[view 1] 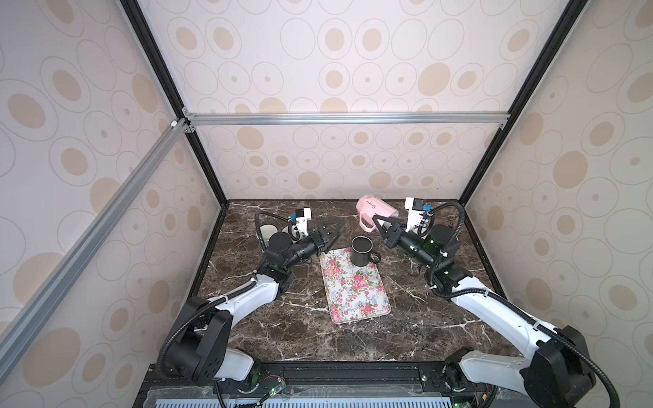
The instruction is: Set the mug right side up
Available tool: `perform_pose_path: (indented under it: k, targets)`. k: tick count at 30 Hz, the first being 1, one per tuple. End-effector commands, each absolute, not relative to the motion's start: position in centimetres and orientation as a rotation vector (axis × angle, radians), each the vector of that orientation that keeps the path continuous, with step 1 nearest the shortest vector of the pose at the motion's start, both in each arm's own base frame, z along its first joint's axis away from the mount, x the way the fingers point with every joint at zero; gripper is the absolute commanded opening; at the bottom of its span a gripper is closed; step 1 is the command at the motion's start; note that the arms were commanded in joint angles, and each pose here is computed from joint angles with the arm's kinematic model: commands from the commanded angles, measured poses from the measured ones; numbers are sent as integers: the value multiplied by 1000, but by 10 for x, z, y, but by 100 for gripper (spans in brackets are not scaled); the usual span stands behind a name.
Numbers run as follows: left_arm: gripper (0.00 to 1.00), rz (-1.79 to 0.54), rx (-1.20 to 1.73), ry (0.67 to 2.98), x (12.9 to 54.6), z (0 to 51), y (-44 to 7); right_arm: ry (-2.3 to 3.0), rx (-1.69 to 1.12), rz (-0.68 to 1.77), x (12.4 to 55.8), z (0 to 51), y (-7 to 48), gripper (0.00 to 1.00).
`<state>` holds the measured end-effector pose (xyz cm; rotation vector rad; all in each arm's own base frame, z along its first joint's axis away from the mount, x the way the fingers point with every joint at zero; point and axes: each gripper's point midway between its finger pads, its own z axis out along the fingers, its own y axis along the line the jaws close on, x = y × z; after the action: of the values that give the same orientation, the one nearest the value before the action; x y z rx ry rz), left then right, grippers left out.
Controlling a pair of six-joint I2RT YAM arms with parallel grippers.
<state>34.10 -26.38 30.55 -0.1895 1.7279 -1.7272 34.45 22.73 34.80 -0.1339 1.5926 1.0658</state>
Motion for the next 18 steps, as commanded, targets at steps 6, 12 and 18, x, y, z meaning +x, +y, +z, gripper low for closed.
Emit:
perform_pose_path:
  k: [6,12,18]
  targets:
    - [98,-1384,-94,1770,345,308,-242,1719,-118,820,351,364,196,0]
    - [98,-956,-40,1798,341,311,-199,2067,7,443,354,317,145,0]
    - [98,-712,-19,1779,331,312,-166,2278,9,159,344,287,109,0]
